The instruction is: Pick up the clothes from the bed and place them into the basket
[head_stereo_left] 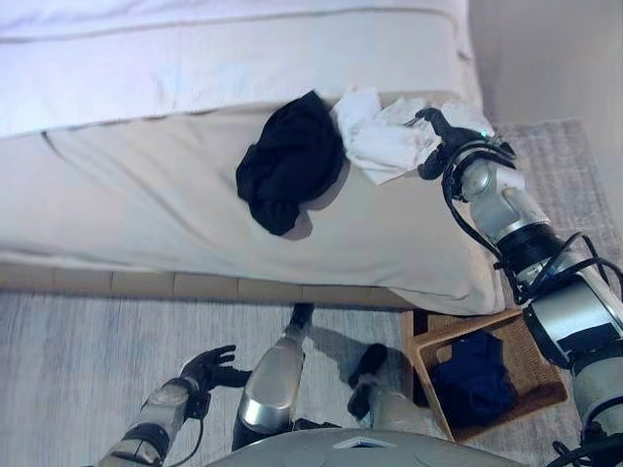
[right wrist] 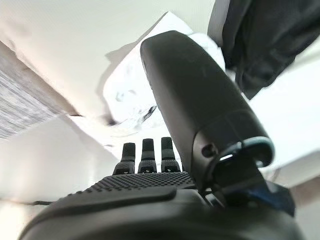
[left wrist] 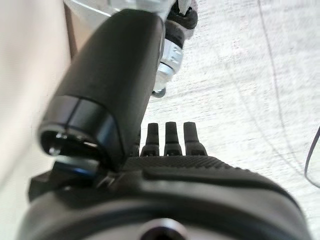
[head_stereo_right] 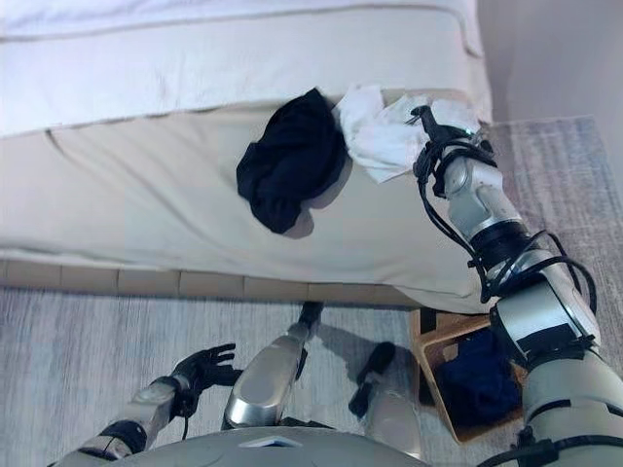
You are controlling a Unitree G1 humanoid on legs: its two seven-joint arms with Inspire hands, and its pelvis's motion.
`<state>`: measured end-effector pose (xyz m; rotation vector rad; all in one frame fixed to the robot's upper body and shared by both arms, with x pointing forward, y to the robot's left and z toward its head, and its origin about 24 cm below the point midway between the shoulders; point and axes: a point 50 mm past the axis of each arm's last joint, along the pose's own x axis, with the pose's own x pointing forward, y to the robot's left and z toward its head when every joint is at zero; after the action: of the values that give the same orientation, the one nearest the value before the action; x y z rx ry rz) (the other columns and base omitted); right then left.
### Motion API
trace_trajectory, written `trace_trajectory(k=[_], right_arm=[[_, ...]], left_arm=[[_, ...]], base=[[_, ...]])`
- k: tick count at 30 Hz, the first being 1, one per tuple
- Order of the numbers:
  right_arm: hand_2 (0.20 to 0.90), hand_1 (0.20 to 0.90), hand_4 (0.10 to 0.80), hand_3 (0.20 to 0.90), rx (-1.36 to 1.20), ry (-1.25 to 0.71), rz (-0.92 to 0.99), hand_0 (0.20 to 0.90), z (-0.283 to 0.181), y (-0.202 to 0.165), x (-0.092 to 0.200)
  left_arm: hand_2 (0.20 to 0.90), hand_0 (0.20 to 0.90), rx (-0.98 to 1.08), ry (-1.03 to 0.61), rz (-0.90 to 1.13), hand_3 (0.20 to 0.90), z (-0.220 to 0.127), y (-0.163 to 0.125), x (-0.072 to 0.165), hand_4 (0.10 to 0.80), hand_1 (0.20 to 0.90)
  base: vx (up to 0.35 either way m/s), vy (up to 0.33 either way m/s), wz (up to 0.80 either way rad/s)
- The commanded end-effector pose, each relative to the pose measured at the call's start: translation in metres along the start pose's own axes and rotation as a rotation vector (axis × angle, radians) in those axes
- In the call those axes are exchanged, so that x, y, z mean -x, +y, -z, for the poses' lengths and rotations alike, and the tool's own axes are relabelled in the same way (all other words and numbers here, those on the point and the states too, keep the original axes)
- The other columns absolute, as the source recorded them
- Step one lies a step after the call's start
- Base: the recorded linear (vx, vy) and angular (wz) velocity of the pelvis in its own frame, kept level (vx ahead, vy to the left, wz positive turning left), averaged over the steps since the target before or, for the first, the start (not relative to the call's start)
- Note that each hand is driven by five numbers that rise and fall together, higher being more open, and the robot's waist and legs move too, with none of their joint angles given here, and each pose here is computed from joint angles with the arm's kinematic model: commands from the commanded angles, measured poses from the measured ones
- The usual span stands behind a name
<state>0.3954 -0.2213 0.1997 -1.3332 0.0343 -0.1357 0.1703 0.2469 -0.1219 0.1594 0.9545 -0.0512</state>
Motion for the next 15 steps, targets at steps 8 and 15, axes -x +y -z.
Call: trace_trajectory(k=[8, 15], right_arm=[[0.900, 0.900, 0.800, 0.900, 0.195, 0.446, 0.184, 0.900, 0.026, -0.073, -0.007], [0.841, 0.841, 0.731, 0.831, 0.080, 0.855, -0.009, 0.841, 0.094, -0.057, 0.010]], left_arm=[[0.900, 0.900, 0.010, -0.098, -0.083, 0.900, -0.023, 0.034, 0.011, 0.800, 0.900], [0.900, 0.900, 0.027, -0.156, -0.077, 0.900, -0.023, 0.031, 0.015, 0.800, 0.900]], base=[[-0.027, -0.016, 0.23], [-0.036, 0.029, 0.21]])
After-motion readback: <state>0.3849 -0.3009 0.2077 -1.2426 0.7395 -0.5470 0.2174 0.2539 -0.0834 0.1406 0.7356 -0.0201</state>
